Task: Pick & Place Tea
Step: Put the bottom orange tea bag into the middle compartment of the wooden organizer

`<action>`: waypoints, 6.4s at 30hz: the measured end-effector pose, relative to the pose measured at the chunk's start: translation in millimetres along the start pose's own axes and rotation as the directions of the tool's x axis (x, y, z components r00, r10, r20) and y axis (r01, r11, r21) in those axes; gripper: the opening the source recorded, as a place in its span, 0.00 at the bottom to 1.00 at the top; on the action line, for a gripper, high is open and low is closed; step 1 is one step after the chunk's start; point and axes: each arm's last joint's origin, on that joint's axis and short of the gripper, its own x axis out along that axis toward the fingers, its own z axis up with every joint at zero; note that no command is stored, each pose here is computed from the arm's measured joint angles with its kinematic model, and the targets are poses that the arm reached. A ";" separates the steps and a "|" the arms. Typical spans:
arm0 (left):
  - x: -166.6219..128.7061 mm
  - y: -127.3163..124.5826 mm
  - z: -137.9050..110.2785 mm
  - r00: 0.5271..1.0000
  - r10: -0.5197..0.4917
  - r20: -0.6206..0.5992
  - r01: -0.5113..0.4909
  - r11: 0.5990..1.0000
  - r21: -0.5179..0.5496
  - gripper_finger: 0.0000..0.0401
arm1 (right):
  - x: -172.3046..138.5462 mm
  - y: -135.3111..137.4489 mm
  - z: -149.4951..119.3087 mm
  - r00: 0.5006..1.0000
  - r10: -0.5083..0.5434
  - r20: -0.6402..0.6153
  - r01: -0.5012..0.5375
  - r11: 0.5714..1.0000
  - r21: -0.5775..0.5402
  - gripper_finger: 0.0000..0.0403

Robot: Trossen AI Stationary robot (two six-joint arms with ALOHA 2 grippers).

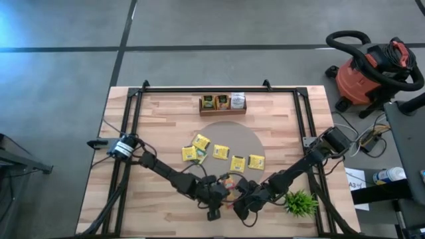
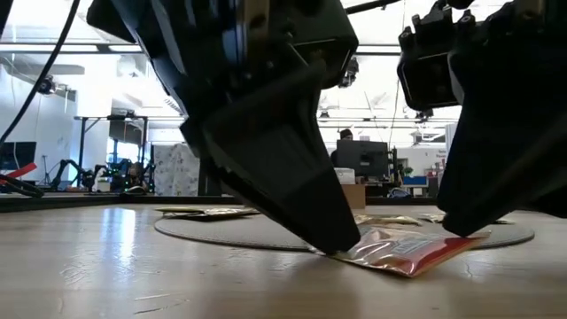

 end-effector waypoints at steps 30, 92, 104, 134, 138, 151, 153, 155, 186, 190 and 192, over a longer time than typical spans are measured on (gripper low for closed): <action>-16.6 -7.7 14.7 0.989 0.043 0.139 -0.035 0.998 -0.061 0.32 | -5.3 -8.9 -4.0 0.996 -0.092 -0.003 0.092 0.994 0.065 0.21; -0.3 -4.1 13.4 0.974 0.071 0.216 -0.053 0.995 -0.088 0.32 | -41.0 -8.9 16.8 0.970 -0.202 0.139 0.221 0.964 -0.144 0.02; -121.5 6.1 51.9 0.832 0.387 0.397 -0.289 0.914 -0.284 0.32 | -141.4 -23.1 102.7 0.892 -0.285 0.352 0.405 0.849 -0.339 0.02; -234.7 177.7 -17.1 0.509 0.494 0.705 -0.004 0.820 -0.572 0.32 | -147.2 -130.1 341.7 0.818 -0.270 0.508 0.547 0.641 -0.538 0.02; -232.9 184.1 -20.0 0.511 0.489 0.707 0.006 0.821 -0.571 0.32 | -133.1 -145.6 357.0 0.844 -0.315 0.434 0.526 0.643 -0.557 0.02; -237.9 185.5 -15.7 0.459 0.543 0.703 -0.099 0.818 -0.567 0.32 | -117.8 -177.0 356.9 0.867 -0.354 0.352 0.497 0.564 -0.659 0.02; -239.4 186.3 -14.0 0.452 0.548 0.704 -0.099 0.815 -0.571 0.32 | -119.0 -182.7 358.8 0.861 -0.366 0.352 0.506 0.563 -0.654 0.02; -240.3 187.5 -13.2 0.446 0.554 0.703 -0.101 0.812 -0.575 0.32 | -117.7 -188.6 360.1 0.859 -0.378 0.347 0.510 0.566 -0.647 0.02; -242.6 199.6 -12.6 0.415 0.602 0.682 -0.142 0.784 -0.605 0.32 | -101.6 -201.1 353.1 0.894 -0.382 0.236 0.434 0.602 -0.670 0.05; -242.5 199.6 -12.7 0.415 0.602 0.682 -0.145 0.784 -0.603 0.32 | -101.6 -200.0 352.6 0.894 -0.381 0.235 0.433 0.606 -0.667 0.12; -242.5 199.6 -12.7 0.416 0.601 0.683 -0.145 0.785 -0.603 0.32 | -102.4 -199.1 352.4 0.893 -0.384 0.236 0.436 0.605 -0.666 0.16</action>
